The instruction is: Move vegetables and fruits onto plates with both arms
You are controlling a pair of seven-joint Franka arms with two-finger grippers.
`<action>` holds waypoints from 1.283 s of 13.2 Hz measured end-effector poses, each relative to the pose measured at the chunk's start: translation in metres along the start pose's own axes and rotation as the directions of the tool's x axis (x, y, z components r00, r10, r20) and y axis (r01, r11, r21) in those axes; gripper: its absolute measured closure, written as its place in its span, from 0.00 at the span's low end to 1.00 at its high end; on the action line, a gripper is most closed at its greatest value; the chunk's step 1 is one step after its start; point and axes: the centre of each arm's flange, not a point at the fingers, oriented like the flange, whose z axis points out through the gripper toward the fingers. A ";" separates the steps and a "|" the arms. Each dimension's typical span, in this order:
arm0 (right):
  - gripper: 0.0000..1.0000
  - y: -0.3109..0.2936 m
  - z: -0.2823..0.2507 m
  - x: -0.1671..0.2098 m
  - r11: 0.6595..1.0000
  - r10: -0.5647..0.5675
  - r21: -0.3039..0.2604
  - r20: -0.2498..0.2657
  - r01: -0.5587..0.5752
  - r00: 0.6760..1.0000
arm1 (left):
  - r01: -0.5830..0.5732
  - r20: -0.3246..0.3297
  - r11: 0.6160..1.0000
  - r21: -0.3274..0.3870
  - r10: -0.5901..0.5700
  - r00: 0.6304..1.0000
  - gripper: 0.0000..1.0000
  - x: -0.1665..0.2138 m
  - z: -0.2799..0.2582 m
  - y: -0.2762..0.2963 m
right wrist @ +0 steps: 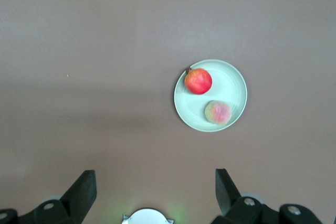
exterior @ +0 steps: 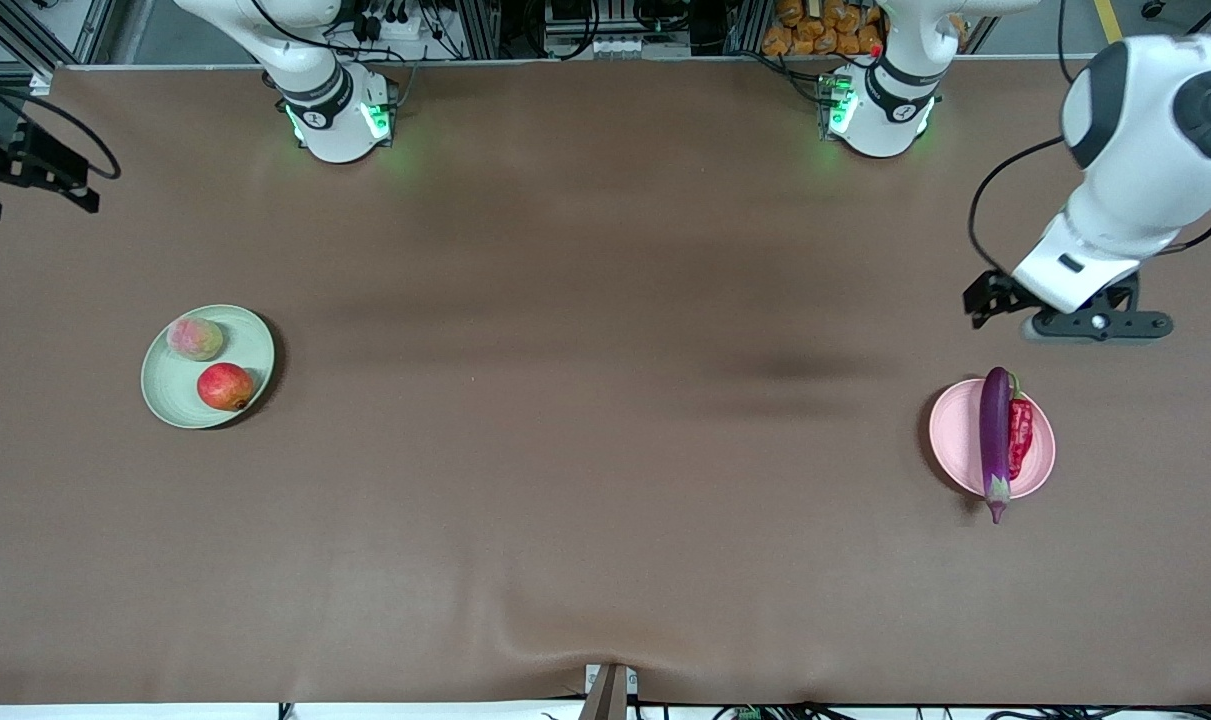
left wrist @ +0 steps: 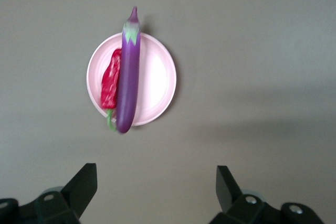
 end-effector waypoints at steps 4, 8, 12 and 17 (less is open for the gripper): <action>0.00 -0.022 -0.013 0.006 0.999 -0.044 -0.009 -0.033 0.044 0.998 | 0.010 0.015 0.999 -0.052 -0.009 1.000 0.00 0.000 -0.077 0.004; 0.00 -0.042 -0.024 0.007 0.996 -0.085 -0.013 -0.049 0.084 0.995 | -0.004 0.026 0.997 -0.082 0.006 1.000 0.00 -0.005 -0.130 0.012; 0.00 -0.041 -0.025 0.007 0.995 -0.101 -0.026 -0.046 0.100 0.994 | -0.070 0.035 0.994 -0.084 0.073 0.997 0.00 -0.013 -0.160 0.008; 0.00 -0.007 -0.023 0.005 0.994 -0.105 -0.021 -0.040 0.104 0.994 | -0.036 0.054 0.996 -0.084 0.040 0.998 0.00 -0.015 -0.166 0.000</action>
